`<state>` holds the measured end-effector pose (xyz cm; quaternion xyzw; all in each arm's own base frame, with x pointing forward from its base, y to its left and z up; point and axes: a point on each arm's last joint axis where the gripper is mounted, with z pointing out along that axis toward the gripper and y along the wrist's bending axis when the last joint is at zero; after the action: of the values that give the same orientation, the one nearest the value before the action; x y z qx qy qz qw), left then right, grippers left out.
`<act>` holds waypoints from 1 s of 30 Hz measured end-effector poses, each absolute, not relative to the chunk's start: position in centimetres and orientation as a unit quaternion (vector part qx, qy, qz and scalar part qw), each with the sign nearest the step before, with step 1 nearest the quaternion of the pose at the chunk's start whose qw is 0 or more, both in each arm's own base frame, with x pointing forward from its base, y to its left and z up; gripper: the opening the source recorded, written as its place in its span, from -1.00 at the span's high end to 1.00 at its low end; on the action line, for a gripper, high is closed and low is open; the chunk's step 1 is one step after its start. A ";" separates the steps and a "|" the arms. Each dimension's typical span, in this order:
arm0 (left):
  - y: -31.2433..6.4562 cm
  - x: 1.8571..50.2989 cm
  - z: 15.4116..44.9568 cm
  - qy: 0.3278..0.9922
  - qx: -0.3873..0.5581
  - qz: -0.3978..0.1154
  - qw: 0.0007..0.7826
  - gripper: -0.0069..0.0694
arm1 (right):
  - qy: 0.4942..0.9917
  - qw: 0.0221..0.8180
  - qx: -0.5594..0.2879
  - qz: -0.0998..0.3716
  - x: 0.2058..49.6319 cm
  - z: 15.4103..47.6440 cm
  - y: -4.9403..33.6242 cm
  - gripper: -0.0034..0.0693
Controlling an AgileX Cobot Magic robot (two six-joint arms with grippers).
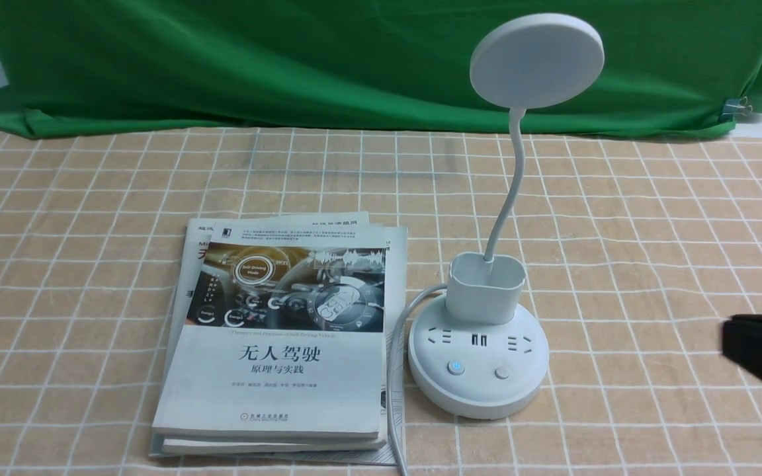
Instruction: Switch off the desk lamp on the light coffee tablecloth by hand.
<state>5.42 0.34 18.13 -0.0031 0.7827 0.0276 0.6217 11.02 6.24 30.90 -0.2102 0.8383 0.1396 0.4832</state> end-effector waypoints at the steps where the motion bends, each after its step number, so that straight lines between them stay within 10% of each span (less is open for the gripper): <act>1: 0.3 5.4 18.1 0.783 -0.003 0.028 0.622 0.81 | 0.827 0.513 -0.196 0.123 10.5 29.5 5.2 0.82; 12: 0.3 5.4 18.1 0.783 -0.003 0.028 0.622 0.81 | 0.768 0.636 -0.071 0.033 6.3 19.9 0.9 0.79; 30: 0.3 5.4 18.1 0.783 -0.003 0.028 0.622 0.81 | 0.760 0.646 -0.070 0.024 5.5 18.9 0.7 0.78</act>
<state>5.42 0.34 18.14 -0.0031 0.7826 0.0276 0.6219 5.52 0.75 18.90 -0.0699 0.7599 0.0235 0.6458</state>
